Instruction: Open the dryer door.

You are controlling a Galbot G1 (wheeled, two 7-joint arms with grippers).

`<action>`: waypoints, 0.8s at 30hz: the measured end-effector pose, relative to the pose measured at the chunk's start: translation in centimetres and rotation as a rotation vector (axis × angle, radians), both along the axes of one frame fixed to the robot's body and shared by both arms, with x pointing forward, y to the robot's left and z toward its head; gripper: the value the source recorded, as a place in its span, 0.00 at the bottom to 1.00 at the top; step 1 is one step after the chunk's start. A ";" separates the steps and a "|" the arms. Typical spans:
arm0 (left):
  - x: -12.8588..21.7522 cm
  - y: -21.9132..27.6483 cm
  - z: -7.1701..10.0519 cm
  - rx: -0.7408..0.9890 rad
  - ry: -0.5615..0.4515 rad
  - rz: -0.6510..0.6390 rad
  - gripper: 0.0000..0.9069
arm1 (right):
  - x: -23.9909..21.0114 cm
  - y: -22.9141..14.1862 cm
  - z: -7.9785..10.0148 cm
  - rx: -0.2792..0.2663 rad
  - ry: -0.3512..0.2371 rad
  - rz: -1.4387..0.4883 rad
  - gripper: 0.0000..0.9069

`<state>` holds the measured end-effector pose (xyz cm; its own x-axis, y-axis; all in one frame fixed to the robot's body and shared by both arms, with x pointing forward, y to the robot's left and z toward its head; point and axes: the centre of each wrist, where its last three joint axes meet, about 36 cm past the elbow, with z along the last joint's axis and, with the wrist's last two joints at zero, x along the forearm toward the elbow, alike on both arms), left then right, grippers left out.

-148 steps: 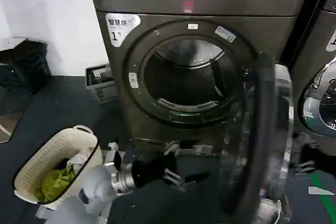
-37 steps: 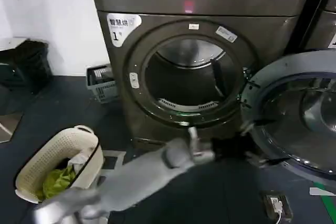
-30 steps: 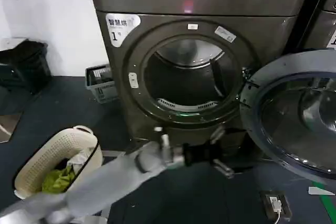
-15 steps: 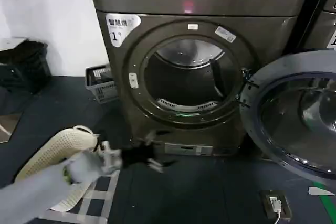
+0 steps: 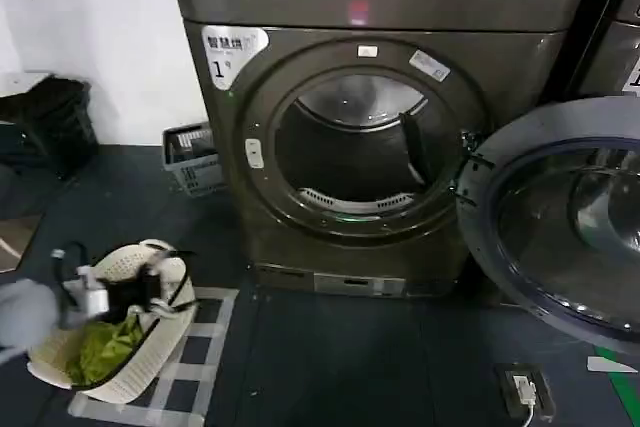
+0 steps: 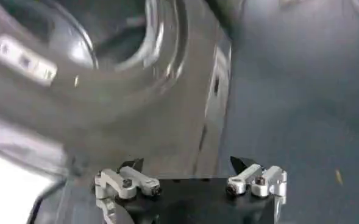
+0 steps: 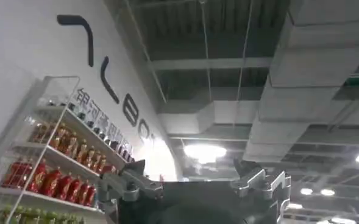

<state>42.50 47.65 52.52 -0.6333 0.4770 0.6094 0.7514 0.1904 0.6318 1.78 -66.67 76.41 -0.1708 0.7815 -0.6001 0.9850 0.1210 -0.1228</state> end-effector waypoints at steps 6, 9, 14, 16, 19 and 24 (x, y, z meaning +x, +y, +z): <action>-1.0 3.0 1.2 0.150 0.107 0.071 1.00 | 0.1 0.0 -0.3 0.002 0.003 0.002 1.00; -1.1 4.6 1.1 0.187 0.136 0.086 1.00 | 0.0 0.0 -0.2 -0.002 0.005 0.000 1.00; -0.5 8.1 0.6 0.243 0.167 0.139 1.00 | -0.4 0.1 0.2 -0.017 0.012 -0.020 1.00; -0.6 9.4 0.5 0.272 0.189 0.163 1.00 | -0.5 0.2 0.3 -0.020 0.012 -0.024 1.00; -1.0 11.0 0.5 0.328 0.213 0.188 1.00 | -0.6 0.3 0.2 -0.019 0.013 -0.025 1.00; -1.0 13.0 0.9 0.383 0.226 0.213 1.00 | -0.7 0.3 0.0 -0.015 0.013 -0.027 1.00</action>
<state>41.50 60.63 53.43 -0.5245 0.0663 0.8488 0.8471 0.1410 0.5124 1.05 -66.36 76.43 -0.1580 0.7771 -0.6093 0.9861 0.0926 -0.1376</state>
